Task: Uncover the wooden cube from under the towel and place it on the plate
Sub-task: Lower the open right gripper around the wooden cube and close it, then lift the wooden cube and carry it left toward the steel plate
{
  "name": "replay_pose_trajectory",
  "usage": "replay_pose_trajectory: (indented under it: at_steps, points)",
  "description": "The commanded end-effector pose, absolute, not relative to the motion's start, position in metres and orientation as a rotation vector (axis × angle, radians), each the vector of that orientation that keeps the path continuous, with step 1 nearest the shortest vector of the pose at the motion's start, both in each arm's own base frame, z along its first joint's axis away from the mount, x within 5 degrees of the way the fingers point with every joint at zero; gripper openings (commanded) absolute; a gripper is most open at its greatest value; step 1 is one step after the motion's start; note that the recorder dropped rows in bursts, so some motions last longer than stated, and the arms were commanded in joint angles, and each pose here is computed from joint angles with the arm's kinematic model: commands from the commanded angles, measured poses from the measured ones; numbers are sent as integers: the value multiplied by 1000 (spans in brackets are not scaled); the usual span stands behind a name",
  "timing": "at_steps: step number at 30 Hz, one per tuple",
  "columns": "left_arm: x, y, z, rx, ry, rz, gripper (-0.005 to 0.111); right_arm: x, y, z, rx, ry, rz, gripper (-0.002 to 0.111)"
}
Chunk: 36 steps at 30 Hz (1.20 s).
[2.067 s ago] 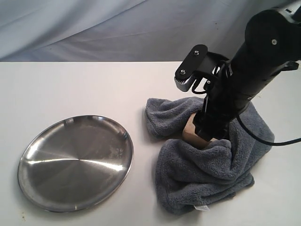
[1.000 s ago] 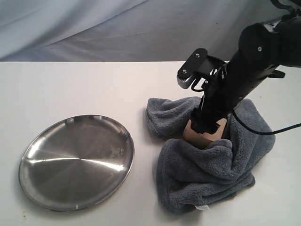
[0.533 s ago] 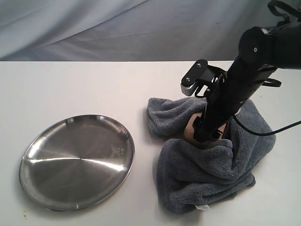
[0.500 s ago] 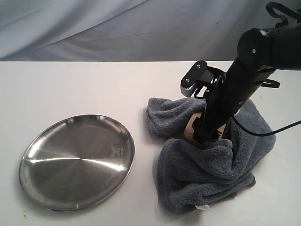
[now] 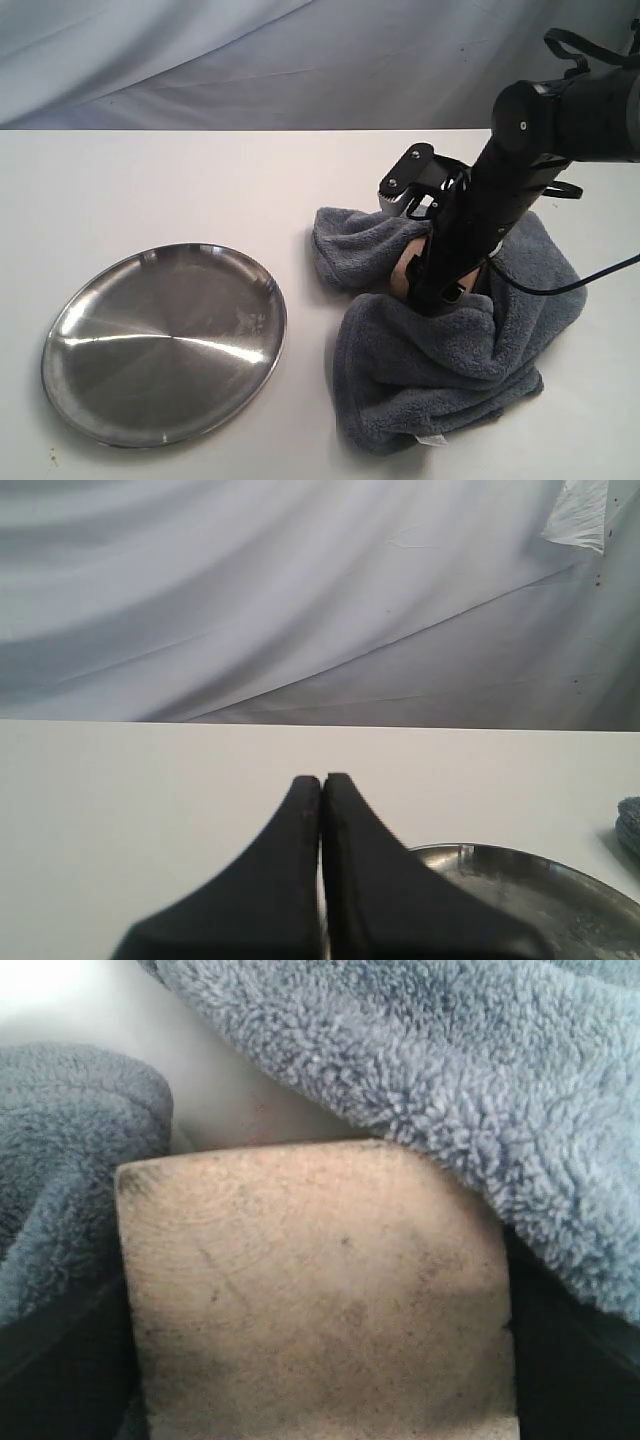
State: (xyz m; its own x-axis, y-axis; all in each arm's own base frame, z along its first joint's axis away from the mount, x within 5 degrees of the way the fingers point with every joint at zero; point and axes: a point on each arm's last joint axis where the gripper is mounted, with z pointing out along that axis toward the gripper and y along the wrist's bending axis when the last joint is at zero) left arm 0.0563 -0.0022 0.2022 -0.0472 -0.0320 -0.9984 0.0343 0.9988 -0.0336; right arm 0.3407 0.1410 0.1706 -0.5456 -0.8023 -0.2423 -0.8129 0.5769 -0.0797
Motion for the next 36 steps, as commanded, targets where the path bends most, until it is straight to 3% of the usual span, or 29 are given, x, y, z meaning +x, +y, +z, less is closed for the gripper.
replay_pose_trajectory:
  at_steps: [1,3,9,26,36]
  points:
    - [56,-2,201,-2,1619,-54,1,344,139,172,-1314,2548,50,73]
    - [56,-2,201,-2,1619,-54,1,344,139,172,-1314,2548,50,60]
    - [56,-2,201,-2,1619,-54,1,342,139,182,-1292,2542,53,43]
    - [56,-2,201,0,1619,-52,1,324,141,239,-1181,2438,102,43]
    - [56,-2,201,-2,1619,-54,1,312,129,224,-1226,2585,49,43]
